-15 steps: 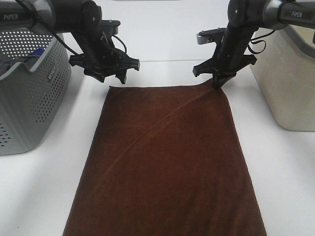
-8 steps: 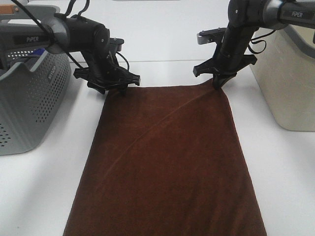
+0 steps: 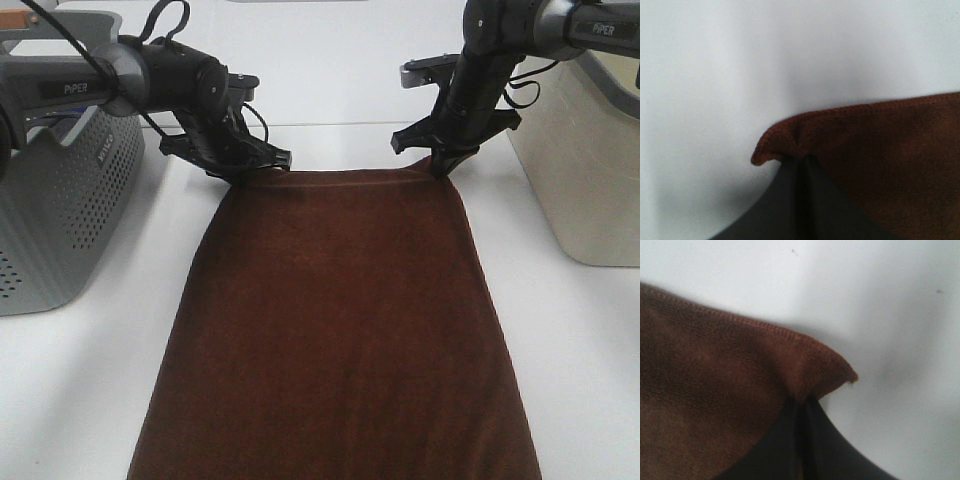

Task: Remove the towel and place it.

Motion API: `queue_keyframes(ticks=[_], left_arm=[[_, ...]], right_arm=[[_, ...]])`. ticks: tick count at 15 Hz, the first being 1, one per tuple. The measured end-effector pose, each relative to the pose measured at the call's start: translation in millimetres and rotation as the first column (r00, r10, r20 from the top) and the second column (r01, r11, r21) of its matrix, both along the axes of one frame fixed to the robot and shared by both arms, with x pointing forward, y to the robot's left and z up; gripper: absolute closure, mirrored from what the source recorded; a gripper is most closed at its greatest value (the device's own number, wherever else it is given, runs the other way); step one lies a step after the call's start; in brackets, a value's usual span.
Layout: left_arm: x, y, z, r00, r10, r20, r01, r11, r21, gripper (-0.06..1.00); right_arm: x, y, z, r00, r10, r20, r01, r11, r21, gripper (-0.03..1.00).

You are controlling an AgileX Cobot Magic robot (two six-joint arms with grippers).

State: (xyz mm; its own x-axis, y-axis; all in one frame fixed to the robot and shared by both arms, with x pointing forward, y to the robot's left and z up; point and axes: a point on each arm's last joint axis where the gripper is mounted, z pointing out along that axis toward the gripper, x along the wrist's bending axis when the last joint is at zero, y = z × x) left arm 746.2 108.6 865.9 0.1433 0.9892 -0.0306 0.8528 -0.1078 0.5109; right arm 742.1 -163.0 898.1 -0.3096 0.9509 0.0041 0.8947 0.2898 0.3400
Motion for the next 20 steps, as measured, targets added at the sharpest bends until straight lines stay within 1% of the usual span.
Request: queue_keyframes(ticks=[2, 3, 4, 5, 6, 7, 8, 10, 11, 12, 13, 14, 15, 16, 17, 18, 19, 20], left_arm=[[7, -1, 3, 0.999, -0.019, 0.048, 0.019, 1.000, 0.017, 0.93], [13, -3, 10, 0.993, -0.036, 0.108, 0.034, 0.999, 0.019, 0.94], [18, -3, 17, 0.988, -0.041, 0.152, 0.039, 0.999, 0.013, 0.94], [20, -2, 21, 0.984, -0.042, 0.174, 0.041, 0.999, 0.008, 0.94], [25, 1, 27, 0.978, -0.036, 0.207, 0.037, 0.999, -0.001, 0.94], [32, 11, 33, 0.968, -0.023, 0.250, 0.027, 1.000, -0.012, 0.94], [35, 14, 35, 0.963, -0.019, 0.269, 0.025, 1.000, -0.019, 0.94], [44, 24, 41, 0.940, -0.005, 0.342, 0.022, 0.999, -0.048, 0.94], [47, 26, 44, 0.922, -0.004, 0.386, 0.031, 0.998, -0.063, 0.94], [51, 28, 48, 0.904, -0.006, 0.428, 0.041, 0.996, -0.074, 0.94], [54, 26, 53, 0.872, -0.013, 0.489, 0.065, 0.994, -0.090, 0.94], [55, 24, 56, 0.851, -0.016, 0.526, 0.082, 0.991, -0.102, 0.94], [57, 22, 56, 0.827, -0.018, 0.562, 0.100, 0.988, -0.116, 0.94], [59, 21, 53, 0.813, -0.019, 0.582, 0.112, 0.986, -0.123, 0.94], [60, 20, 46, 0.803, -0.022, 0.596, 0.123, 0.984, -0.130, 0.94], [61, 19, 34, 0.800, -0.026, 0.600, 0.132, 0.982, -0.133, 0.94], [61, 18, 23, 0.803, -0.029, 0.595, 0.135, 0.982, -0.133, 0.94], [61, 18, 13, 0.812, -0.037, 0.583, 0.135, 0.983, -0.125, 0.94]], right_arm=[[4, 1, 2, 0.999, 0.000, 0.048, 0.000, 1.000, 0.008, 0.97], [10, 1, 4, 0.993, 0.001, 0.116, -0.003, 1.000, 0.017, 0.97], [13, 2, 6, 0.988, 0.003, 0.156, -0.006, 1.000, 0.018, 0.97], [14, 2, 7, 0.985, 0.005, 0.175, -0.008, 1.000, 0.017, 0.97], [17, 2, 8, 0.977, 0.003, 0.212, -0.009, 1.000, 0.026, 0.97], [21, 3, 11, 0.966, 0.005, 0.259, -0.013, 0.999, 0.030, 0.97], [23, 3, 12, 0.960, 0.006, 0.279, -0.015, 0.999, 0.032, 0.97], [31, 4, 19, 0.919, 0.024, 0.394, -0.035, 0.999, 0.021, 0.97], [33, 4, 20, 0.906, 0.031, 0.422, -0.042, 0.999, 0.016, 0.97], [36, 4, 24, 0.879, 0.041, 0.476, -0.053, 0.999, 0.011, 0.97], [41, 5, 29, 0.840, 0.054, 0.540, -0.068, 0.998, 0.006, 0.97], [44, 6, 32, 0.810, 0.055, 0.584, -0.076, 0.997, 0.013, 0.97], [46, 7, 33, 0.786, 0.052, 0.616, -0.082, 0.996, 0.020, 0.97], [48, 8, 32, 0.768, 0.051, 0.638, -0.087, 0.996, 0.025, 0.97], [49, 8, 29, 0.753, 0.054, 0.655, -0.093, 0.995, 0.025, 0.97], [51, 9, 23, 0.738, 0.066, 0.671, -0.103, 0.995, 0.015, 0.97], [53, 10, 16, 0.722, 0.079, 0.688, -0.114, 0.993, 0.006, 0.94], [54, 11, 8, 0.709, 0.092, 0.699, -0.124, 0.992, -0.004, 0.89]])
